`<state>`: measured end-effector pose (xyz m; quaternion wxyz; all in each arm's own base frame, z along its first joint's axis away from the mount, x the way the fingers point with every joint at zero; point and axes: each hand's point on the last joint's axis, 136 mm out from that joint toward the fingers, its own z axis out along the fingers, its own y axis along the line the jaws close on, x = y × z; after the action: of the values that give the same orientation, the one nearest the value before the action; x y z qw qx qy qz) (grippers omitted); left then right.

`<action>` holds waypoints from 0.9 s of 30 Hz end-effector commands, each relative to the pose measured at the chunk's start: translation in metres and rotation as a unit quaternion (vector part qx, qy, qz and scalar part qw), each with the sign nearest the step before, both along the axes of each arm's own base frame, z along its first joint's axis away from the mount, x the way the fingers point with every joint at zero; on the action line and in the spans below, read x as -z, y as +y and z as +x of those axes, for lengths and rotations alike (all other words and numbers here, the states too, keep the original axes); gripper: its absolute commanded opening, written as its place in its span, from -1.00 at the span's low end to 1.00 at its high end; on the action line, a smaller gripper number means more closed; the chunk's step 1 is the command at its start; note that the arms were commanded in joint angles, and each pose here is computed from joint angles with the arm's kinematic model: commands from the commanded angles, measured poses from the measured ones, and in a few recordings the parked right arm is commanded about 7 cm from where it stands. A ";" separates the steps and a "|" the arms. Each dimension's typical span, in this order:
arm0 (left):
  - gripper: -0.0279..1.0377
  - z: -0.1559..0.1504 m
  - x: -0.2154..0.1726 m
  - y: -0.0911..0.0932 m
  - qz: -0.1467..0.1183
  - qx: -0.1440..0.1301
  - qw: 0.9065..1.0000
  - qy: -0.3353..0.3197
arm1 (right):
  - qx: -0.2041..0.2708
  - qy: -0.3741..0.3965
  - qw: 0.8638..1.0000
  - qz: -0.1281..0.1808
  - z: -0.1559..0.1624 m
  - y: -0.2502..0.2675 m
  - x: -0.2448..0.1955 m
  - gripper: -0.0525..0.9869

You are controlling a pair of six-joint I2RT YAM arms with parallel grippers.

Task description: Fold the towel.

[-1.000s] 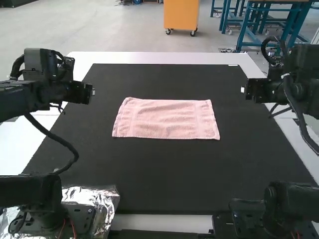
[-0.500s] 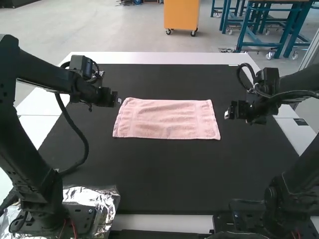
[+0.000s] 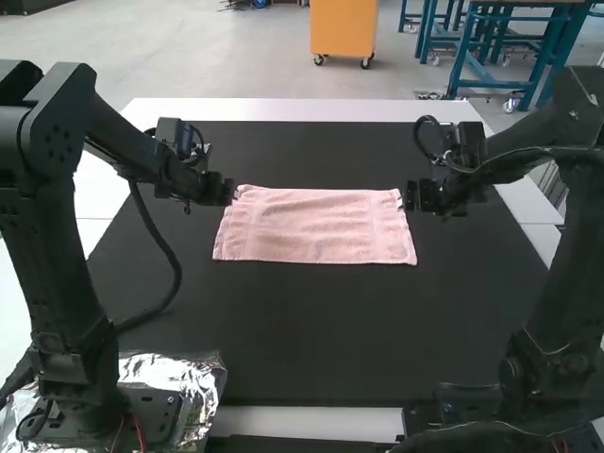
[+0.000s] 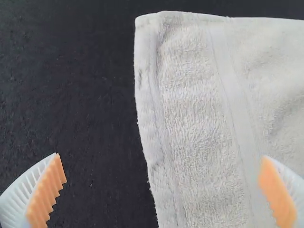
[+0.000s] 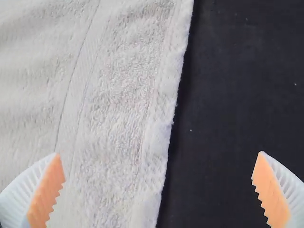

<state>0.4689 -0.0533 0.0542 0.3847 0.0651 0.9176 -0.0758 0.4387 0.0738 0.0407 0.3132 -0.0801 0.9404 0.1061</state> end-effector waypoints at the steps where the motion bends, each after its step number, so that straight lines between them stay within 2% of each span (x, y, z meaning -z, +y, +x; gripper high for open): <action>1: 0.85 0.019 -0.010 -0.002 0.005 0.001 1.000 -0.022 | -0.008 -0.023 1.000 -0.008 0.021 0.006 -0.009 0.85; 16: 0.84 0.057 0.018 0.001 0.037 0.007 0.999 -0.026 | -0.023 -0.028 0.999 -0.034 0.075 0.026 0.015 0.85; 27: 0.84 0.066 0.040 0.009 0.066 0.007 0.998 -0.016 | -0.014 -0.011 0.999 -0.041 0.088 0.025 0.037 0.85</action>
<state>0.5246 -0.0453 0.0072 0.3823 0.0897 0.9192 -0.0304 0.5184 0.0953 -0.0031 0.3084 -0.1059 0.9422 0.0770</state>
